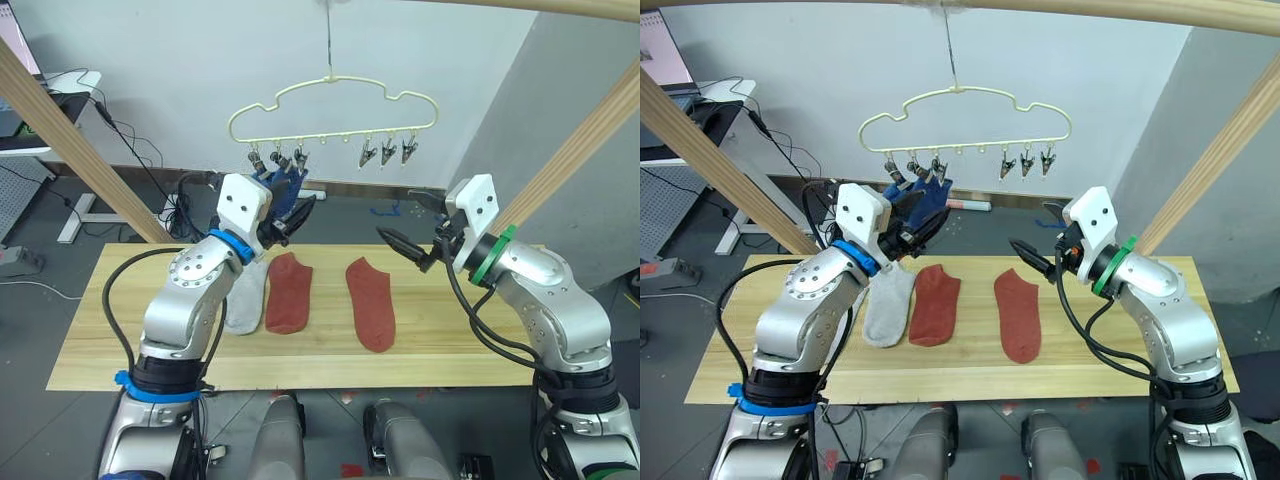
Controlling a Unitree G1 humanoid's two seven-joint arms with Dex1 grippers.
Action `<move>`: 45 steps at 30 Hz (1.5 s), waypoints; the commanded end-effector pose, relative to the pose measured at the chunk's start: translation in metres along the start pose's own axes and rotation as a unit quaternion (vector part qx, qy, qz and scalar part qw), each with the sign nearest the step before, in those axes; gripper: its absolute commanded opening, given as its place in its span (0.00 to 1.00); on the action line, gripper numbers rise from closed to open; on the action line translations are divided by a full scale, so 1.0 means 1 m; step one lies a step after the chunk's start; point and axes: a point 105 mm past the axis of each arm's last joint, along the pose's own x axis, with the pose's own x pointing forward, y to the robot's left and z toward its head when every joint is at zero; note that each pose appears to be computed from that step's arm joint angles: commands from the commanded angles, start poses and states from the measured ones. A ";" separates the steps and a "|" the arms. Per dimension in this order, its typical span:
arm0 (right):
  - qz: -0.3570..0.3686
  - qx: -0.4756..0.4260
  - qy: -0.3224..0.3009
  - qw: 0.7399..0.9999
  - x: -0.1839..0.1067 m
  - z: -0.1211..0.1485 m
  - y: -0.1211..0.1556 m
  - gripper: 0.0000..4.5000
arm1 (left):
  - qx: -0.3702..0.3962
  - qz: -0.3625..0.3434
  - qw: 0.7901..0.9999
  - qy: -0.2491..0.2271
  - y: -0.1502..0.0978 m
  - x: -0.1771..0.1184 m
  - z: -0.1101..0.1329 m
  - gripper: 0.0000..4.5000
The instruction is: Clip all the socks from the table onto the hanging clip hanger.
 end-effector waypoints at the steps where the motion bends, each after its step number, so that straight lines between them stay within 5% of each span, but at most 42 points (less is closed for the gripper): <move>1: 0.018 -0.015 -0.054 0.998 0.001 0.029 0.006 1.00 | 0.017 0.030 0.999 -0.032 0.007 0.009 0.009 0.64; 28: 0.052 -0.025 -0.088 0.994 0.007 0.064 0.016 1.00 | -0.028 0.083 0.993 -0.075 0.013 0.042 0.010 0.64; 45: 0.047 -0.030 -0.078 0.995 0.007 0.062 0.015 1.00 | -0.032 0.097 0.991 -0.083 0.018 0.052 0.009 0.64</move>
